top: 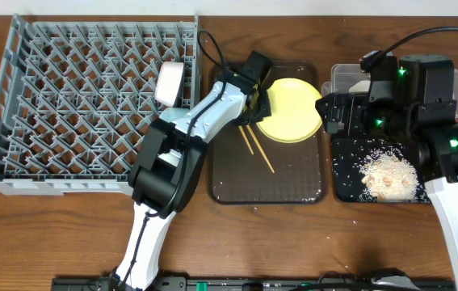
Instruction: Sort waste into correct bins and load items into the dishwasher
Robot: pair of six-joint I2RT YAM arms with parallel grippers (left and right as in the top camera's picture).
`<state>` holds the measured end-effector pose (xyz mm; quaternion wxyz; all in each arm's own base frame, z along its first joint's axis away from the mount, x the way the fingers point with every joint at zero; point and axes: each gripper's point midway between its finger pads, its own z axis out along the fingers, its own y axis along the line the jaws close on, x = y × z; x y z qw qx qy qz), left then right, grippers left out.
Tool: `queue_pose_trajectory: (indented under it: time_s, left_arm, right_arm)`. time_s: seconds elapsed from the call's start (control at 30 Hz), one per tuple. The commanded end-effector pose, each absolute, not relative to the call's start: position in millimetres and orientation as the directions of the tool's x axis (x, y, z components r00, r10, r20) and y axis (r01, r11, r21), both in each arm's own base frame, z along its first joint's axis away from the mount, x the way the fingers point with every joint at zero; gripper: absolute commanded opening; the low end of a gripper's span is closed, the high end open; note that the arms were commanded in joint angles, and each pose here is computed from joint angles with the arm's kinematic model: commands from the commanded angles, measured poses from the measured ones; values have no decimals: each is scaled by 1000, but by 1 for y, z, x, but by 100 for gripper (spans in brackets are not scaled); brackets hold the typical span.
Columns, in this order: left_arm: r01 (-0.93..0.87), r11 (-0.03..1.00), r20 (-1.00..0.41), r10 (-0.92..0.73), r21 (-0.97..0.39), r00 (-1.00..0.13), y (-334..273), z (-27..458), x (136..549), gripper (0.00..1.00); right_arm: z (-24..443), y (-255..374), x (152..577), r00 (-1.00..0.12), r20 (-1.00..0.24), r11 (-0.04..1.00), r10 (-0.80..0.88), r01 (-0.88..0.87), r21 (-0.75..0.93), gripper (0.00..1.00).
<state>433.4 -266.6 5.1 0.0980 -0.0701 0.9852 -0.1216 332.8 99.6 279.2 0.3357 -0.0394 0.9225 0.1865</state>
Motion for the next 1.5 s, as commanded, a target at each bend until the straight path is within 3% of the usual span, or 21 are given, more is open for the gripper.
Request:
queue_pose_trajectory:
  time_s: [0.0, 0.2, 0.37, 0.77, 0.83, 0.87, 1.0, 1.27, 1.47]
  left_arm:
    - [-165, 982, -219, -181, -90, -959, -230, -4, 432, 7]
    - [-195, 981, -397, -173, 13, -901, -200, 58, 448, 7]
    - [-195, 980, -467, -161, 26, -869, -192, 89, 453, 7]
    - [-198, 980, -464, -168, 17, -870, -193, 90, 452, 8]
    - [-213, 977, -444, -194, -8, -875, -195, 85, 449, 17]
    - [-223, 975, -434, -208, -18, -877, -195, 83, 447, 27]
    - [-255, 967, -386, -246, -30, -889, -191, 67, 441, 43]
    - [-263, 954, -245, -292, -144, -924, -203, 35, 438, 46]
    - [-284, 948, -202, -309, -146, -929, -205, 17, 435, 46]
  right_arm:
    - [281, 99, 334, -770, -635, 928, 63, -189, 322, 99]
    - [281, 99, 334, -770, -635, 928, 63, -189, 322, 99]
    - [281, 99, 334, -770, -635, 928, 63, -189, 322, 99]
    - [281, 99, 334, -770, -635, 928, 63, -189, 322, 99]
    - [281, 99, 334, -770, -635, 928, 63, -189, 322, 99]
    - [281, 99, 334, -770, -635, 928, 63, -189, 322, 99]
    - [281, 99, 334, -770, -635, 928, 63, -189, 322, 99]
    - [281, 99, 334, -770, -635, 928, 63, -189, 322, 99]
    - [281, 99, 334, -770, -635, 928, 63, -189, 322, 99]
